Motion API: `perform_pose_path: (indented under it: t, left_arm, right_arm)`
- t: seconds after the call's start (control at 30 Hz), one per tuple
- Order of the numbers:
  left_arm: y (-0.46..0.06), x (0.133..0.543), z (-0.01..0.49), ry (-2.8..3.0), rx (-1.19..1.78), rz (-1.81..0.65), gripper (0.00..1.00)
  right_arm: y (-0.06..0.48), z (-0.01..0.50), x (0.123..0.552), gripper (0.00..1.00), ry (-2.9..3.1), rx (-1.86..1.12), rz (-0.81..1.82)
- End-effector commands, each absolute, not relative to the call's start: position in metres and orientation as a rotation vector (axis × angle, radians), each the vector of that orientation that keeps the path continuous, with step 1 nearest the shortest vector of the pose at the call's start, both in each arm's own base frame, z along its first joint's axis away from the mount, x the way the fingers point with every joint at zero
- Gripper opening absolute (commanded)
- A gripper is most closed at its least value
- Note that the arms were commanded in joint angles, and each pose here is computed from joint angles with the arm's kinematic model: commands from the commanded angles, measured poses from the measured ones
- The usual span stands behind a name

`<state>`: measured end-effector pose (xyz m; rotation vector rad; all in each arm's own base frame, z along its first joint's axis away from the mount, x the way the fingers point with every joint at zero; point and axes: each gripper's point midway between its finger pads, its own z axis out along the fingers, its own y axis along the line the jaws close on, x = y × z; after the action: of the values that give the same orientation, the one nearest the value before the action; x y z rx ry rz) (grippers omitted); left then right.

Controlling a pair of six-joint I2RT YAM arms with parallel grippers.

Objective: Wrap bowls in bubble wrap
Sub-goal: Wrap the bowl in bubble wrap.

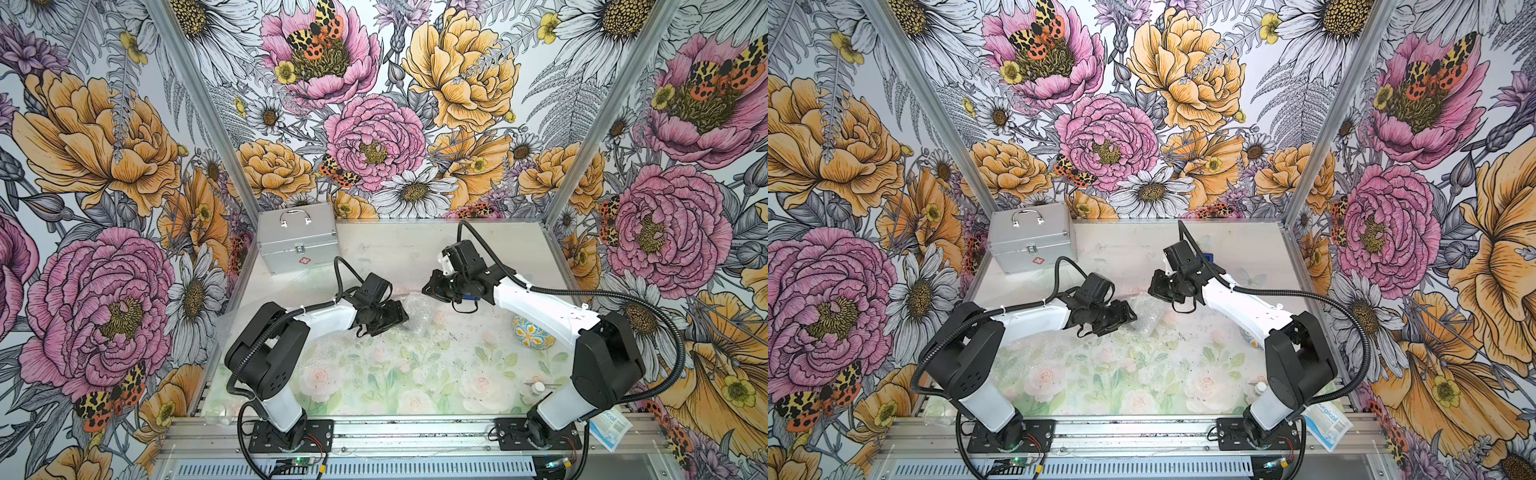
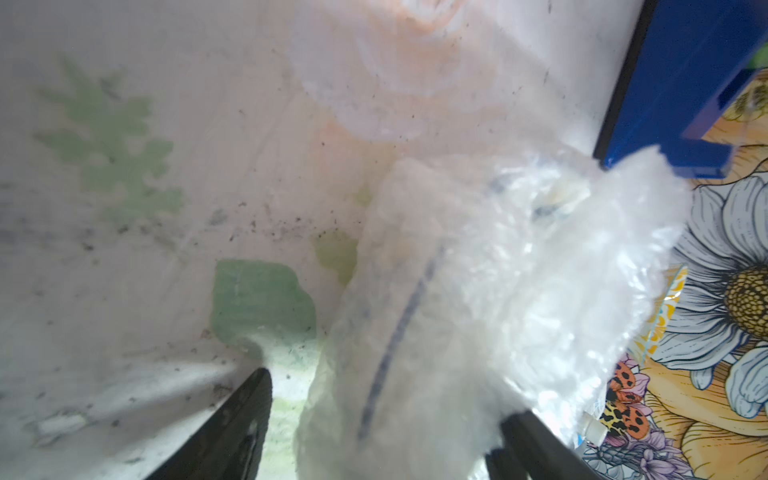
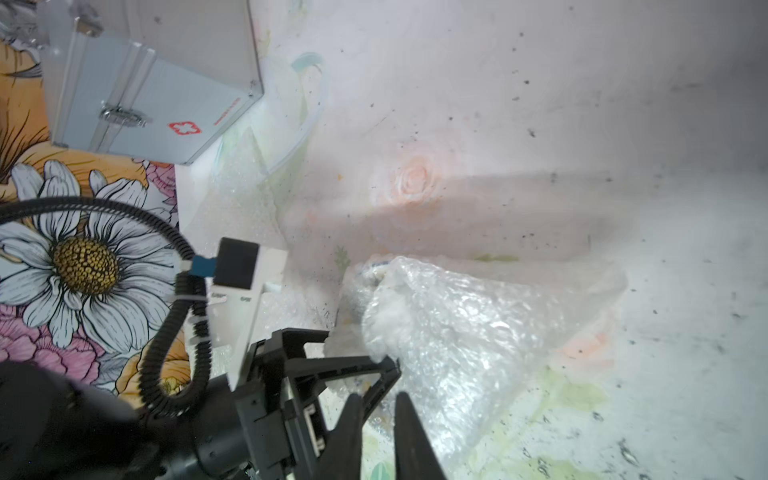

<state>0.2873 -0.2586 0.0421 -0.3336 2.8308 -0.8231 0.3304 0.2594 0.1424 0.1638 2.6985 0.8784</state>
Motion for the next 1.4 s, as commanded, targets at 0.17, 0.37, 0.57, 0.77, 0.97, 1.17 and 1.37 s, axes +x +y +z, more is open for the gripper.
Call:
perform_pose_path:
  t: [0.17, 0.37, 0.57, 0.77, 0.97, 1.17, 1.37]
  left_arm:
    - [-0.245, 0.319, 0.087, 2.685, -0.381, -0.909, 0.92]
    - [-0.230, 0.335, 0.094, 2.695, -0.323, -0.842, 0.99]
    - [-0.238, 0.339, 0.072, 2.740, -0.327, -0.898, 0.94]
    - [-0.239, 0.333, 0.069, 2.715, -0.372, -0.997, 0.84]
    - [-0.240, 0.327, 0.057, 2.747, -0.373, -1.006, 0.79]
    - [-0.241, 0.322, 0.049, 2.761, -0.407, -1.015, 0.62]
    - [-0.240, 0.315, 0.040, 2.785, -0.427, -1.020, 0.46]
  right_arm:
    - [0.279, 0.089, 0.337, 0.13, 2.828, 0.111, 0.780]
    - [0.315, 0.083, 0.344, 0.13, 2.854, -0.002, 0.823]
    - [0.319, 0.069, 0.342, 0.12, 2.889, -0.012, 0.784]
    - [0.312, 0.066, 0.337, 0.13, 2.897, -0.010, 0.763]
    - [0.326, 0.079, 0.332, 0.14, 2.861, -0.121, 0.802]
    - [0.323, 0.090, 0.332, 0.14, 2.832, -0.092, 0.783]
    - [0.319, 0.103, 0.326, 0.13, 2.806, -0.078, 0.778]
